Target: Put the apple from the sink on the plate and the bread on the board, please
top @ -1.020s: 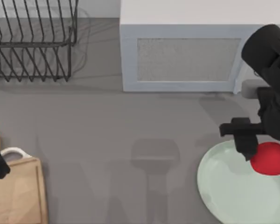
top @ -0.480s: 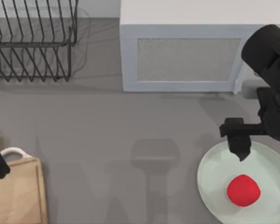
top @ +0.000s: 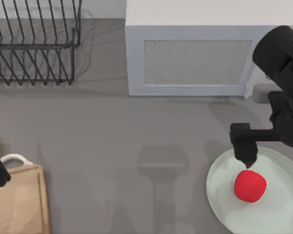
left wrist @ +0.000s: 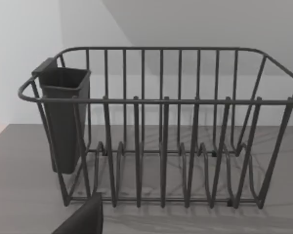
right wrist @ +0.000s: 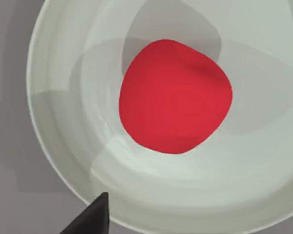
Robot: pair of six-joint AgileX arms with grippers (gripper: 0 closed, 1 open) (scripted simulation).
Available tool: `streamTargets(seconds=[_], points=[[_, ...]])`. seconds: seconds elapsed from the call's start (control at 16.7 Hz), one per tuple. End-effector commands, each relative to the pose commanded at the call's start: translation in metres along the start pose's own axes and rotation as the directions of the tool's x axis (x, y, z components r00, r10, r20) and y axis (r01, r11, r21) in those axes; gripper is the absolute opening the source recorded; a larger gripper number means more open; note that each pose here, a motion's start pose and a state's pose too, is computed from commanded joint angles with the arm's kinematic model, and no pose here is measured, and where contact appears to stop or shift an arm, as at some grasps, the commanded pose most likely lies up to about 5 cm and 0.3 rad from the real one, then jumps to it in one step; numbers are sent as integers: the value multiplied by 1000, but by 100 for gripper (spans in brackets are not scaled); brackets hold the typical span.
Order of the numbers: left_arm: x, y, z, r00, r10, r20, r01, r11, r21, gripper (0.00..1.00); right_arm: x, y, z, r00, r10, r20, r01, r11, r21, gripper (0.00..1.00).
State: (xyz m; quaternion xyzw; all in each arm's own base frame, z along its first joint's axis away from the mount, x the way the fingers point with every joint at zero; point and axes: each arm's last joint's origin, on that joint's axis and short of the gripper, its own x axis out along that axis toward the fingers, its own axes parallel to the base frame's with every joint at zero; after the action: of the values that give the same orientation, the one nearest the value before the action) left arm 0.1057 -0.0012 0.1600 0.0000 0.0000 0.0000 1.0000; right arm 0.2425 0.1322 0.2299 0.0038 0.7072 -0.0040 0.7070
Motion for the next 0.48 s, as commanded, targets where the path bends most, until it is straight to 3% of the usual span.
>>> streamTargets(seconds=[0.24,0.48], points=[[0,0,0,1000,0,0,0,1000,0,100,-2,-9,-5,998,26,50,-26,1000,-1,100],[0,0,0,1000,0,0,0,1000,0,100,-9,-40,-28,963,109,246,-108,994,-16,100]])
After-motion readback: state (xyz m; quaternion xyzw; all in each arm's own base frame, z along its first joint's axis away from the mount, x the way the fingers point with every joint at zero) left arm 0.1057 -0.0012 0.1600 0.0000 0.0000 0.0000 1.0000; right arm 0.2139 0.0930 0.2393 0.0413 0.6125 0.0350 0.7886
